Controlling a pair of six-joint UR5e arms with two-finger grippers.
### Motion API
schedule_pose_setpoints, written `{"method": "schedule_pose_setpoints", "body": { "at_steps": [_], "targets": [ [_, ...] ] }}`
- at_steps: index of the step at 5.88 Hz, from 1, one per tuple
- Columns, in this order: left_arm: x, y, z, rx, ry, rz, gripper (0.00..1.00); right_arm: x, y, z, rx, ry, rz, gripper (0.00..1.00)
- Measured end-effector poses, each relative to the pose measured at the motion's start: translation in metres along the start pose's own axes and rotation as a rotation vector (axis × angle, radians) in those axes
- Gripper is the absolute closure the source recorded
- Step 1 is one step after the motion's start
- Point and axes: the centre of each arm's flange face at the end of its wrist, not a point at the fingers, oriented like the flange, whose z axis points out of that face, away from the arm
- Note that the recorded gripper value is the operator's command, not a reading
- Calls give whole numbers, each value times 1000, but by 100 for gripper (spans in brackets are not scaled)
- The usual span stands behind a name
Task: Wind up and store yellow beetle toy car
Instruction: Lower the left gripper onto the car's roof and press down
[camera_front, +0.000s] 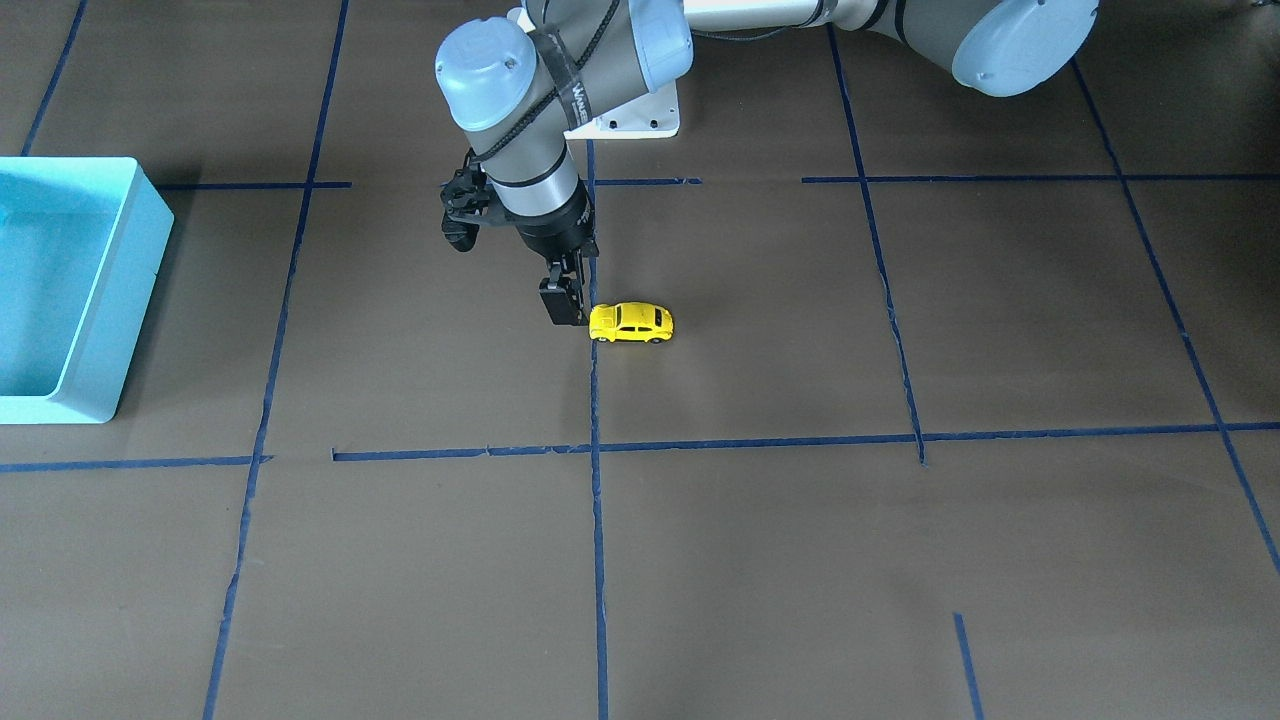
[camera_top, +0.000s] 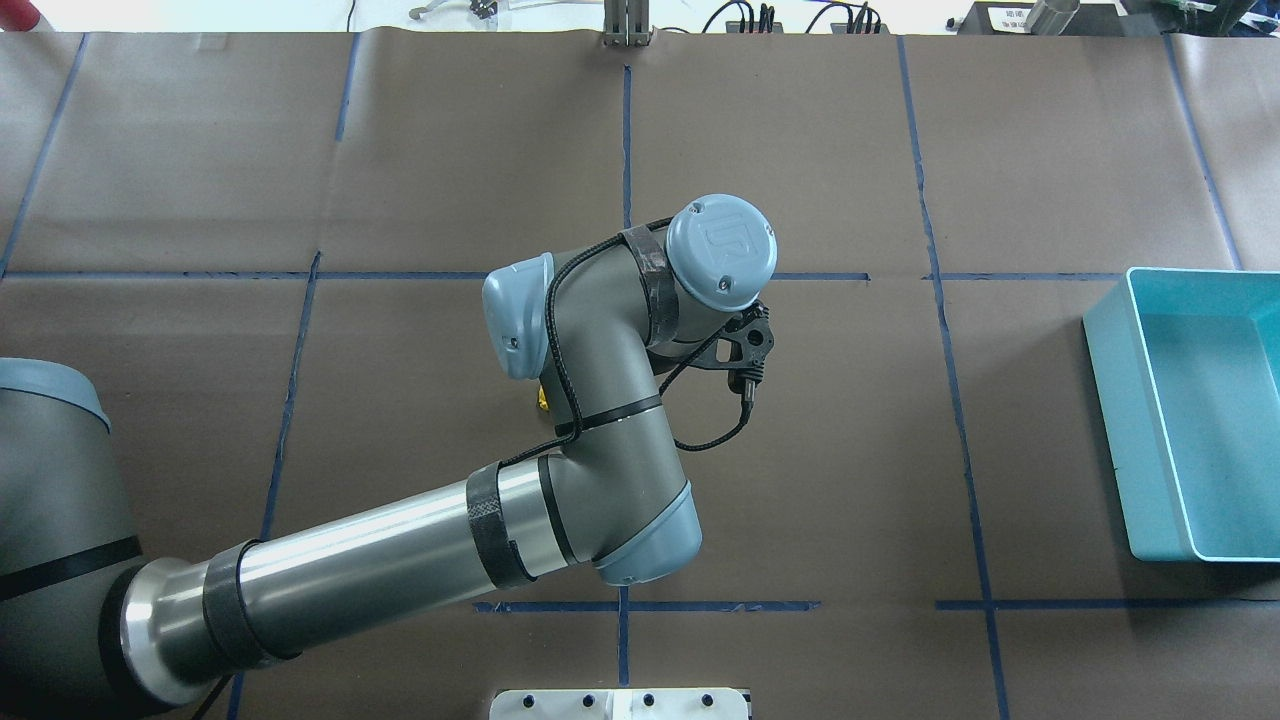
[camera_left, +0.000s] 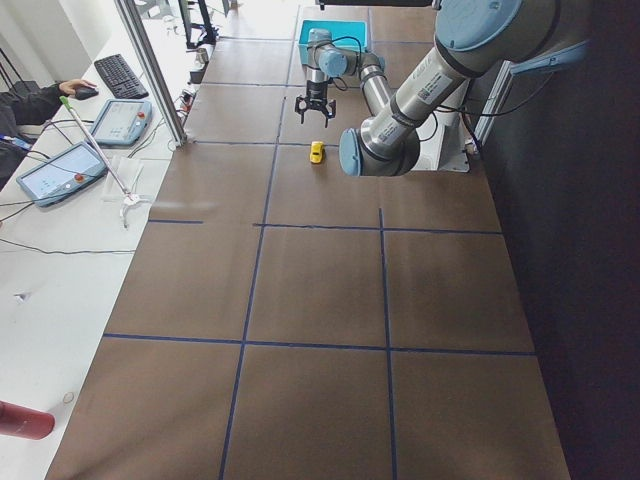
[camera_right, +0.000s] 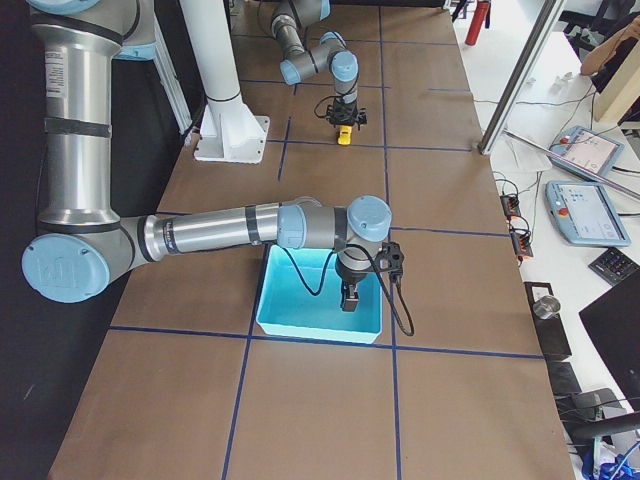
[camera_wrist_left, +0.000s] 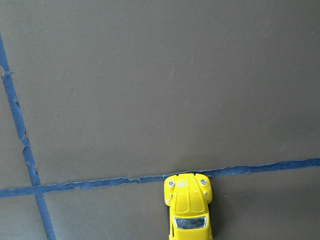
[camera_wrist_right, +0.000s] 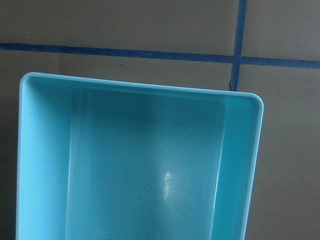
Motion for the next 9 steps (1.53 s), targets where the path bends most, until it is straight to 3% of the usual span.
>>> {"method": "schedule_pose_setpoints", "body": {
  "at_steps": [7,8,9],
  "targets": [
    [2,1,57,7,2,-32,0,2,1,1,-3,1,3,0],
    [4,0,60,10,6,-30,8,2,0,1,-2,1,2,0],
    [7,-1,62,12,9,-28,44,1,0,1,-2,1,2,0]
  ]
}}
